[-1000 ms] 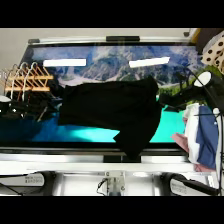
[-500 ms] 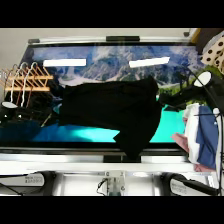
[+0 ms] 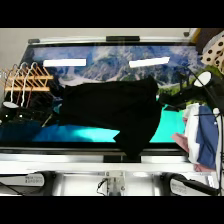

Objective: Fold the shirts.

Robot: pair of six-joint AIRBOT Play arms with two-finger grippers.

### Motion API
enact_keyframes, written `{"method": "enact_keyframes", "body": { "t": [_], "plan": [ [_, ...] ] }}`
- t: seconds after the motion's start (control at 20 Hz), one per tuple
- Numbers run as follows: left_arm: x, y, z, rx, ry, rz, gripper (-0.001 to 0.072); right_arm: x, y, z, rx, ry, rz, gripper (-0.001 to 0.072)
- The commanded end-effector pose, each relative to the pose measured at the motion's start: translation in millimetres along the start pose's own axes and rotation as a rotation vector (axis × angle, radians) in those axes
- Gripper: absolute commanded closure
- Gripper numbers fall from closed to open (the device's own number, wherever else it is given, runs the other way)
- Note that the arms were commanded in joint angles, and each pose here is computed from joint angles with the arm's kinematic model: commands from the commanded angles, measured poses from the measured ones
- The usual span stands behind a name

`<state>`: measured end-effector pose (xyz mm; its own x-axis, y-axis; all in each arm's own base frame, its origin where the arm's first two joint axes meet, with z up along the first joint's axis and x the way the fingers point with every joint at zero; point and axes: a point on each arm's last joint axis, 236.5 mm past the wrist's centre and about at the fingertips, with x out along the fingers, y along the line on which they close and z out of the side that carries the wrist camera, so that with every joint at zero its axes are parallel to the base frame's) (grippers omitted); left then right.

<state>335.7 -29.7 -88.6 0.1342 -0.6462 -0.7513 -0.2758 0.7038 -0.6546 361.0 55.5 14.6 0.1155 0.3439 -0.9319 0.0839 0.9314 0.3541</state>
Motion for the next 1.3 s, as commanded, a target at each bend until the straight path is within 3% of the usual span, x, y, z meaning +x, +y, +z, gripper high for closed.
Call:
{"method": "enact_keyframes", "body": {
  "t": [0.0, 0.2, 0.3, 0.5, 0.8, 0.9, 1.05, 1.25],
  "plan": [
    [11.1, -1.4, -0.9, -0.001, 0.017, 0.007, 0.0273, 0.0, 0.6, -0.3, 0.001, 0.001, 0.003, 0.0120],
    [22.4, 2.1, -4.9, -0.041, 0.051, 0.006, 0.0278, 0.0, 0.6, -0.2, 0.001, 0.001, 0.003, 0.0120],
    [23.2, 2.9, -4.9, -0.051, 0.052, 0.007, 0.0496, 0.0, 0.6, -0.3, 0.001, 0.001, 0.003, 0.0120],
    [22.9, 2.7, -5.6, -0.066, 0.055, 0.006, 0.0677, 0.0, 0.6, -0.2, 0.001, 0.001, 0.003, 0.0120],
    [-11.9, -26.0, -3.3, 0.048, 0.078, -0.046, 0.0679, -0.1, -0.7, -4.8, 0.000, 0.020, -0.002, 0.0120],
    [-29.4, -42.0, 0.0, 0.100, 0.044, -0.046, 0.0679, 8.0, -15.5, -34.0, -0.017, 0.135, -0.045, 0.0119],
    [-48.3, -53.2, -1.6, 0.158, -0.008, -0.014, 0.0679, 33.5, -47.9, -90.2, 0.096, 0.293, -0.050, 0.0119],
    [-66.2, -66.9, -4.8, 0.209, -0.059, 0.004, 0.0679, 61.1, -66.5, -94.5, 0.229, 0.207, -0.036, 0.0120]
  ]
}}
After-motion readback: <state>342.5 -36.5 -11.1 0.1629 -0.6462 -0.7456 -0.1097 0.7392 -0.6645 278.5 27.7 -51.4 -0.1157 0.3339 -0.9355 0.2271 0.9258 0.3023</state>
